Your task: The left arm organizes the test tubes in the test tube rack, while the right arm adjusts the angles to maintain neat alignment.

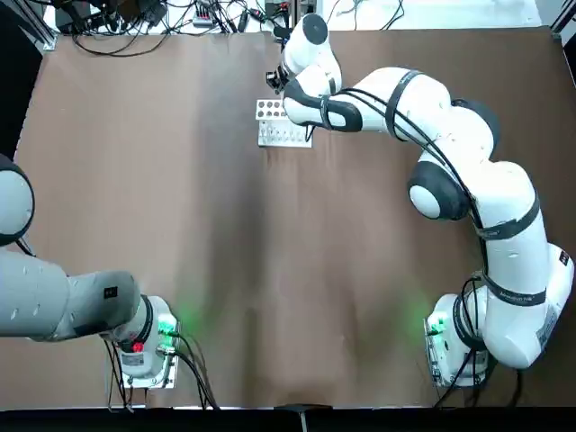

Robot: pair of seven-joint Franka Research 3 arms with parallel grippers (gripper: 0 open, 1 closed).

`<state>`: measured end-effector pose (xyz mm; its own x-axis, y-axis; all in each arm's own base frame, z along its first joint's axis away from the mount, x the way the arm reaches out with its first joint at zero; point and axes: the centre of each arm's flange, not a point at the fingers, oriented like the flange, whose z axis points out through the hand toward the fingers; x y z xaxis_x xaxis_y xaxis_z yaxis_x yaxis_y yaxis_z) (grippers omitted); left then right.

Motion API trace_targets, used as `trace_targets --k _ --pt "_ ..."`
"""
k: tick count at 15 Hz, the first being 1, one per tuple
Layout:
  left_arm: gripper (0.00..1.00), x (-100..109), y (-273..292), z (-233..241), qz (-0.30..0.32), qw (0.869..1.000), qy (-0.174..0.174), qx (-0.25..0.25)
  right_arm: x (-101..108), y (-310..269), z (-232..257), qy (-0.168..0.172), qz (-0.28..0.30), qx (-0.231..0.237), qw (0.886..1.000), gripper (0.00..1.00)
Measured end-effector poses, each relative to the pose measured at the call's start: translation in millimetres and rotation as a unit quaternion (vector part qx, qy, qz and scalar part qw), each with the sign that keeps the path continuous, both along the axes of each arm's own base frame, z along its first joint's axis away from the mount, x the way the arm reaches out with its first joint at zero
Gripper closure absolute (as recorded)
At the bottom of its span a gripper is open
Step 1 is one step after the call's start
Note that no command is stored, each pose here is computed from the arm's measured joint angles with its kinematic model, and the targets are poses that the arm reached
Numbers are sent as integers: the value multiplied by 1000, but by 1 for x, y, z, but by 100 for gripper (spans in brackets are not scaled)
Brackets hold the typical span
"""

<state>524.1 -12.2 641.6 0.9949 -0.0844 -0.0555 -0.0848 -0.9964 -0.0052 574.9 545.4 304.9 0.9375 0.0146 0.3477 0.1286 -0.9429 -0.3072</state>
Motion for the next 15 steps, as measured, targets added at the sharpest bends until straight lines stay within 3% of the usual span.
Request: trace_targets --k 11,15 --pt "0 5 1 2 12 1000 -20 0 4 -4 -3 -12 6 -18 1000 99" --pt "0 6 0 2 25 999 -21 0 5 -8 -5 -1 11 -33 999 99"
